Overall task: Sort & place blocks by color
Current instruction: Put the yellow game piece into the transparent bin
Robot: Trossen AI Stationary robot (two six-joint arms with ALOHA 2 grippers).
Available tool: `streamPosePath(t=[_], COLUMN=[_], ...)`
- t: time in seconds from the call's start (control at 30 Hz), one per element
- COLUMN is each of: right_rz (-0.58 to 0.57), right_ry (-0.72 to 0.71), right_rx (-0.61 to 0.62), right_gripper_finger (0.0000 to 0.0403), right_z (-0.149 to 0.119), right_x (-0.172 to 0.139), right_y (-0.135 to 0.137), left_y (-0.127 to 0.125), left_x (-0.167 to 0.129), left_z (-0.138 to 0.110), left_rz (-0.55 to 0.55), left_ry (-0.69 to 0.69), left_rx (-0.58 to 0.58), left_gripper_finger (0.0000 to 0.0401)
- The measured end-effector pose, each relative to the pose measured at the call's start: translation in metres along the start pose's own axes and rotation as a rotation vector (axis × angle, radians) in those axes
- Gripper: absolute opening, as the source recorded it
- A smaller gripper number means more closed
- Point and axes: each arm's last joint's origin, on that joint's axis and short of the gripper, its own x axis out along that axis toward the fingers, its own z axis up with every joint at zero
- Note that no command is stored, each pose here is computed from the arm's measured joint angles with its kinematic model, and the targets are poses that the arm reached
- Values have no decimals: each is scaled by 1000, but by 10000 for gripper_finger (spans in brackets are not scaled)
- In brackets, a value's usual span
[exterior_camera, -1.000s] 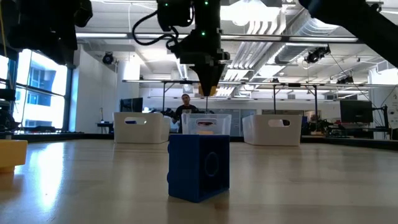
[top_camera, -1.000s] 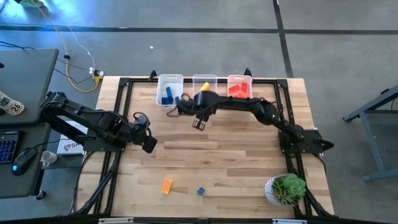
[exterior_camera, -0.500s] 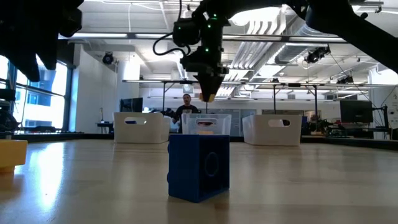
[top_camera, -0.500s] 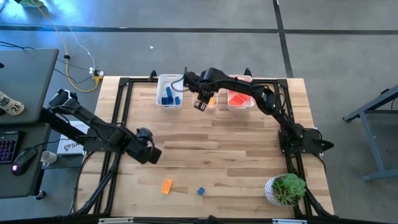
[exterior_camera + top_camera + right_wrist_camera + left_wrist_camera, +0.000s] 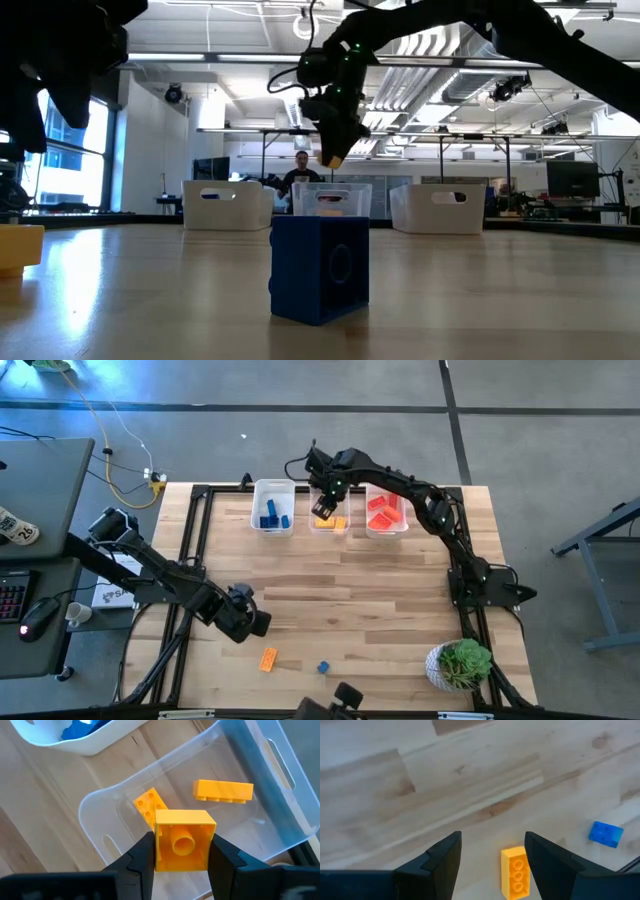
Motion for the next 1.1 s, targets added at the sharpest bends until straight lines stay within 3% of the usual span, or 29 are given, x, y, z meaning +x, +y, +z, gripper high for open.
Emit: streamPosePath(t=[0.2, 0.37, 0.6, 0.83, 0.9, 1.1], right_rz=[11, 7, 5, 12, 14, 17], right_ry=[0, -13, -43, -39, -29, -22], right_rx=[11, -30, -44, -44, -43, -38], right_gripper_finger=[117, 151, 203, 208, 208, 209], right_z=[0, 2, 4, 4, 3, 3], right_x=[0, 0, 1, 1, 1, 1], right_y=[-8, -6, -4, -4, -4, -4], left_y=[-12, -24, -42, -53, -62, -66], left_x=[18, 33, 47, 62, 66, 68], left_z=[-16, -29, -43, -52, -56, -58], left_rz=[-59, -85, -29, 76, 53, 125], left_ry=[29, 74, 114, 122, 131, 104], left_rx=[-56, -74, -73, -55, -59, -45], left_gripper_finger=[204, 204, 204, 204, 204, 204])
